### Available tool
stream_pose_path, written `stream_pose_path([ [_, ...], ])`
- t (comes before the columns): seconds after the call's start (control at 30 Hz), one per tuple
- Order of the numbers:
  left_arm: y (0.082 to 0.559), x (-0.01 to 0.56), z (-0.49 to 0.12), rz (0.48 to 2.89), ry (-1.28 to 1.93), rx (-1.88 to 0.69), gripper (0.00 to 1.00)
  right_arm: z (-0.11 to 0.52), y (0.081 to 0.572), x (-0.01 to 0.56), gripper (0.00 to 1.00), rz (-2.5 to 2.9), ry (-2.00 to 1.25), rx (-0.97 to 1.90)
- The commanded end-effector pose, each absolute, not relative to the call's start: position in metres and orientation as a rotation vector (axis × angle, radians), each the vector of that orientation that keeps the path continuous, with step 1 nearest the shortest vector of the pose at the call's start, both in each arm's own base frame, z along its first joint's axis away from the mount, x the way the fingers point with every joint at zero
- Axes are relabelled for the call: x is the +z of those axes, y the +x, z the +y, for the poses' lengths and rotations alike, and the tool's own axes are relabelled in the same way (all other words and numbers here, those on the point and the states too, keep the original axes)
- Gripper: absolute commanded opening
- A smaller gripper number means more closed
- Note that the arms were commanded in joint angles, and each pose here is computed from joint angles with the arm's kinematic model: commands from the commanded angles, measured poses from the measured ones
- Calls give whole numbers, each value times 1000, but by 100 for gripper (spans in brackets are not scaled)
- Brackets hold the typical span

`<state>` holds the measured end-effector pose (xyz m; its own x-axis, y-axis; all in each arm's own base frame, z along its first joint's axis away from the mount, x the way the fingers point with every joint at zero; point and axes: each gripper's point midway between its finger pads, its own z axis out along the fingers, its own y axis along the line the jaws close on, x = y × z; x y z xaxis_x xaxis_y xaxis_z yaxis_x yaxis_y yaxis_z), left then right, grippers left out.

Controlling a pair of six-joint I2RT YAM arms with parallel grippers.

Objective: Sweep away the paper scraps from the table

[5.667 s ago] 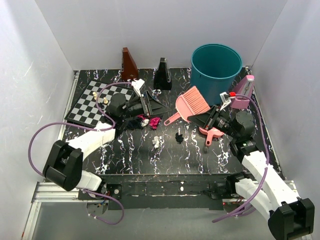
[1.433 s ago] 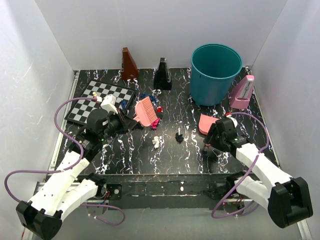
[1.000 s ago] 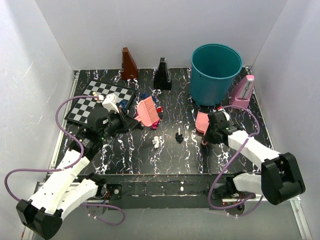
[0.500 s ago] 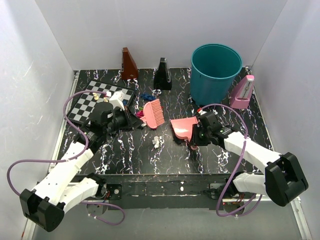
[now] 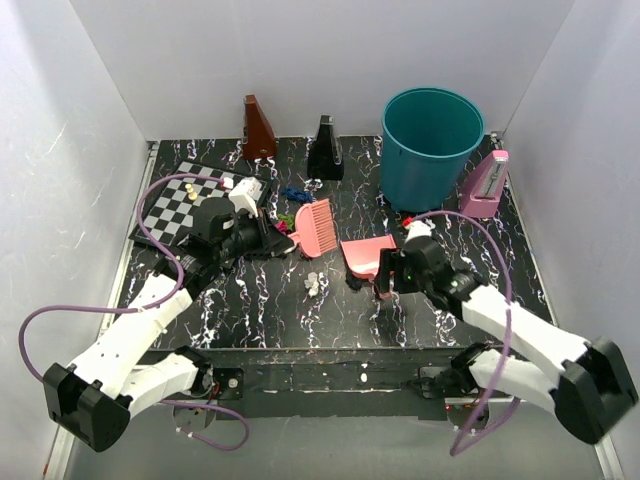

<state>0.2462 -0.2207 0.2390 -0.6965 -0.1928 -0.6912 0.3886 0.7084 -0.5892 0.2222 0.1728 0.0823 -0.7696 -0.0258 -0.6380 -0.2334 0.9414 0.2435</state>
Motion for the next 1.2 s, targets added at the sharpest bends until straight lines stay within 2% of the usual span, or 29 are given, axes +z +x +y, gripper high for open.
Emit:
stream_pose_path([
  [0.0, 247, 262, -227, 2074, 195, -985, 0, 164, 240, 111, 80, 2134, -14, 453],
  [0.27, 245, 265, -228, 2061, 213, -987, 0, 157, 225, 109, 82, 1932, 34, 608],
  [0.4, 244, 265, -228, 2062, 212, -990, 0, 170, 212, 98, 67, 2023, -19, 673],
  [0.53, 243, 268, -230, 2056, 219, -998, 0, 175, 212, 94, 67, 2048, -58, 665],
  [0.7, 242, 270, -229, 2047, 229, -996, 0, 180, 215, 92, 73, 2054, -95, 639],
  [1.17, 242, 269, -228, 2044, 228, -988, 0, 194, 224, 101, 72, 2073, -129, 508],
])
